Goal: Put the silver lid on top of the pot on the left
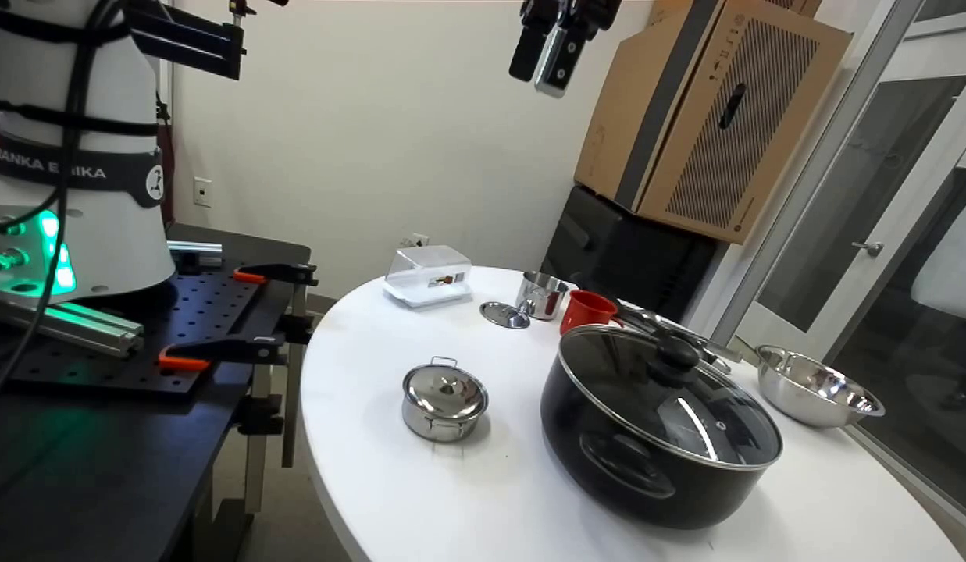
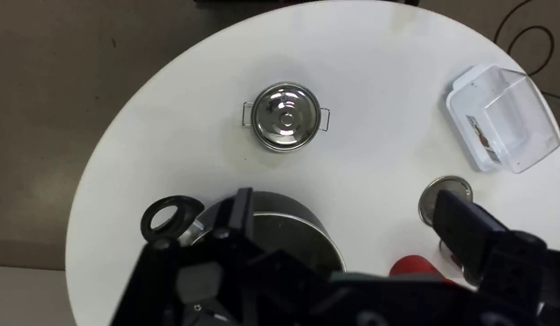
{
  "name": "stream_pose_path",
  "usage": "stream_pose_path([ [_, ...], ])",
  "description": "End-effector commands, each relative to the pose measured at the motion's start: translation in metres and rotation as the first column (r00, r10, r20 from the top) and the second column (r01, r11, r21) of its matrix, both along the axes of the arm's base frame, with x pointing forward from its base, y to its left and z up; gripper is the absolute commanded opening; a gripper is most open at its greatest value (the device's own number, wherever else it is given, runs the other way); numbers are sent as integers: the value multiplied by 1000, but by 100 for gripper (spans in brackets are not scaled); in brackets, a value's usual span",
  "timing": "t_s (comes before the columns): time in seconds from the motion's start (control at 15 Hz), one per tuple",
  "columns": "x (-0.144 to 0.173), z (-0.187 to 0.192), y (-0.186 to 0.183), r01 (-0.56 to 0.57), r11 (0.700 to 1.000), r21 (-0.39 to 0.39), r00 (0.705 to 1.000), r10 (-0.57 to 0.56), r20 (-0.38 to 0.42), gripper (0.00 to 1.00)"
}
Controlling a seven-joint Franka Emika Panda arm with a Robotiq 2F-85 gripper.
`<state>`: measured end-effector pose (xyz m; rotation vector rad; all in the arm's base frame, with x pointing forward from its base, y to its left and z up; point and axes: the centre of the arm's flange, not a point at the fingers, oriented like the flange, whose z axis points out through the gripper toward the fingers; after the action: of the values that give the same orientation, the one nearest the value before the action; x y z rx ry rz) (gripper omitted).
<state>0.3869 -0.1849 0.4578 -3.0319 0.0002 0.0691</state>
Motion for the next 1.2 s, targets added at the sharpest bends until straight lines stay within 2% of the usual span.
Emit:
stream_pose_path([
  [0.0,20,-24,35,-187,982,-11,981,186,-55,100],
  [0.2,42,-51,89,-330,944,-25,940,326,-100,100],
  [0.4,56,-83,153,-465,884,-53,880,454,-139,100],
  [0.53,63,-109,195,-548,831,-98,833,529,-163,100],
  [0.67,67,-138,233,-629,762,-155,777,607,-168,100],
  [0.8,70,-166,263,-676,701,-227,736,659,-159,100],
  [0.93,72,-191,284,-681,677,-278,727,672,-145,100],
  [1.0,74,-200,292,-665,681,-307,737,664,-125,100],
  [1.13,80,-214,301,-626,709,-326,767,636,-90,100],
])
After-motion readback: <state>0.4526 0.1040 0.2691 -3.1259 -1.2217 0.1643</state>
